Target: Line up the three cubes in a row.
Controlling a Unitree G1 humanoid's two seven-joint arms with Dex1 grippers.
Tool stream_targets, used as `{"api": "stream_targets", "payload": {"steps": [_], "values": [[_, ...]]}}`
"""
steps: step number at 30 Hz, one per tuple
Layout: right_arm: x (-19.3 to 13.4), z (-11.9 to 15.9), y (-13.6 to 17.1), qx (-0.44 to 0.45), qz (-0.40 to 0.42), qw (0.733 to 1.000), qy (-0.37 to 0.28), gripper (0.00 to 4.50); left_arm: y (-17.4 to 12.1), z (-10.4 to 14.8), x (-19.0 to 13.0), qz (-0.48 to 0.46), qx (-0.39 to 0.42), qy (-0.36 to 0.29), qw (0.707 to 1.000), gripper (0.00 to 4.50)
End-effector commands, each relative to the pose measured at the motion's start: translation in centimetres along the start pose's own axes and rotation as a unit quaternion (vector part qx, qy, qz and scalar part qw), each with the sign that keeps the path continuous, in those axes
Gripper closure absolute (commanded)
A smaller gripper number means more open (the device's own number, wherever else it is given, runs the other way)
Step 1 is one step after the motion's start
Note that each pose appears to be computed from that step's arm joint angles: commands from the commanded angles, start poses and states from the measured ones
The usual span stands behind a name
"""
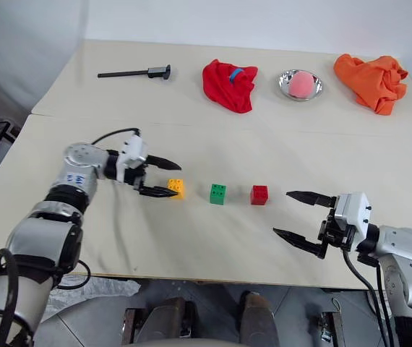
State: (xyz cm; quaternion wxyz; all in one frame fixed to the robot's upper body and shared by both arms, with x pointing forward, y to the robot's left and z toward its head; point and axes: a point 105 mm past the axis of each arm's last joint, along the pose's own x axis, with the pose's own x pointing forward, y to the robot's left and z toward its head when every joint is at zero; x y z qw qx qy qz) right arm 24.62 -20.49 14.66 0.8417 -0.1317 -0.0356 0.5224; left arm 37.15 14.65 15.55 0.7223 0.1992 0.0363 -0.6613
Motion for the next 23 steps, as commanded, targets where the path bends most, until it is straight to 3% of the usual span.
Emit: {"api": "stream_targets", "payload": {"steps": [1, 4, 6, 9, 13, 16, 23], "values": [[-1.0, 0.5, -1.1, -0.003, 0.019, 1.0, 0.001, 0.0, -1.6, 1.1, -3.3, -0.02, 0.001, -0.041, 0.999, 0.26], [-1.3, 0.5, -2.3, 0.004, 0.029, 1.0, -0.003, 0.0, -3.0, 0.9, -5.7, 0.0, -0.001, -0.053, 0.999, 0.26], [-1.3, 0.5, -3.0, 0.002, 0.045, 0.999, -0.002, 0.0, -4.0, 0.3, -7.7, 0.064, 0.044, -0.038, 0.996, 0.26], [-1.1, 1.0, -3.7, -0.001, 0.076, 0.997, -0.025, 0.0, -6.5, 0.6, -10.0, 0.123, 0.044, -0.071, 0.989, 0.26], [0.0, 1.6, -4.0, -0.01, 0.103, 0.993, -0.06, 0.0, -8.3, -0.5, -10.7, 0.15, -0.007, -0.057, 0.987, 0.26], [0.5, 1.3, -3.6, -0.006, 0.125, 0.99, -0.068, 0.0, -7.8, -1.1, -10.9, 0.189, 0.017, -0.044, 0.981, 0.26], [1.4, 1.5, -3.8, -0.025, 0.122, 0.989, -0.082, 0.0, -8.3, -1.5, -10.5, 0.165, 0.003, -0.031, 0.986, 0.26]]}}
